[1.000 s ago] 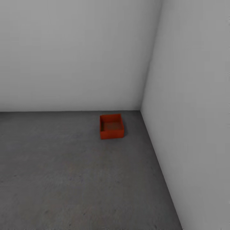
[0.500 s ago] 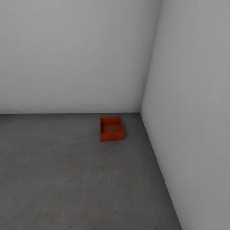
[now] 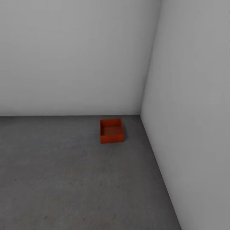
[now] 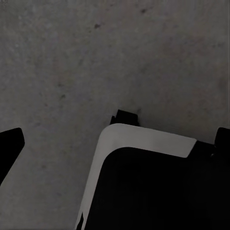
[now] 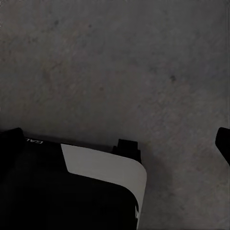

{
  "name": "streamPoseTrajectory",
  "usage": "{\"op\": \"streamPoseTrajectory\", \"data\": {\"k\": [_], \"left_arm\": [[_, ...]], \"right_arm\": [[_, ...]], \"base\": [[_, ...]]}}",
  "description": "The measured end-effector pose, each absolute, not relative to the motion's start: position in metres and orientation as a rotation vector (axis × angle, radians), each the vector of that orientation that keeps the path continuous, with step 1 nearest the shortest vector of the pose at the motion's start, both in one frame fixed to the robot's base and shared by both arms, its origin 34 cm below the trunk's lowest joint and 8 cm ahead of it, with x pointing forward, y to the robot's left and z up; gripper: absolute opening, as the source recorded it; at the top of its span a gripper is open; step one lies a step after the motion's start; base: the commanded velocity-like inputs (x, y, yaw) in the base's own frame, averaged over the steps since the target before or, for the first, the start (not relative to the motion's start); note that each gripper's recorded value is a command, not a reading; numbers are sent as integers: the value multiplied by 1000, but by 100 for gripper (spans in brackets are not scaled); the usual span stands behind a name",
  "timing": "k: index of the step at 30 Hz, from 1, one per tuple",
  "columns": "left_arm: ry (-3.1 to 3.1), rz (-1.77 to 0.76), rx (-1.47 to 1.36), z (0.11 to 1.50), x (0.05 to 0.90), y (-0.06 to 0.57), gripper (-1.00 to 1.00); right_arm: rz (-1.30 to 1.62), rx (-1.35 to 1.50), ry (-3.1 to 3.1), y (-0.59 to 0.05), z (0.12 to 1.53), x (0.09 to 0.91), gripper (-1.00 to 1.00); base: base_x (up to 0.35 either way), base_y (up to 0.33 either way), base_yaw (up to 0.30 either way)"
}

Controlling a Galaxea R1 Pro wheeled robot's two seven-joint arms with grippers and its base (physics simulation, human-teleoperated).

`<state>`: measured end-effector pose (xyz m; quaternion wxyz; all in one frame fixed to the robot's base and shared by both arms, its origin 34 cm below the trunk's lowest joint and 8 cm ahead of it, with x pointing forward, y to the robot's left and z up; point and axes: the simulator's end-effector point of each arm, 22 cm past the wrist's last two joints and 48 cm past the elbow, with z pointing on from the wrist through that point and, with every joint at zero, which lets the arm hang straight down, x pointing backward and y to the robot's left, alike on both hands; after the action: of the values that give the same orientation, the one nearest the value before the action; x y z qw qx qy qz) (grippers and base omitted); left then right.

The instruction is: Move the two storage containers from the living room to the garage. In the garage, place one container on the floor and stack the other container on top of it (either order is fine).

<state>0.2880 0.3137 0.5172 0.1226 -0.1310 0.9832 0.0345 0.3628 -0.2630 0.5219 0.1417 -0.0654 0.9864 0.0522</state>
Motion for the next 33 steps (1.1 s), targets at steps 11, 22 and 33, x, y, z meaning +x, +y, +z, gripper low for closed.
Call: {"op": "streamPoseTrajectory", "data": {"k": [11,22,33], "left_arm": [[2852,97,-381,525,294,314,100],[2835,95,-380,542,299,314,100],[2818,90,-379,558,303,314,100]], "right_arm": [[162,-192,2829,-261,531,369,100],[160,-192,2812,-261,549,373,100],[158,-192,2795,-261,566,378,100]], "base": [[0,0,0],[0,0,0],[-129,0,-2]]}}
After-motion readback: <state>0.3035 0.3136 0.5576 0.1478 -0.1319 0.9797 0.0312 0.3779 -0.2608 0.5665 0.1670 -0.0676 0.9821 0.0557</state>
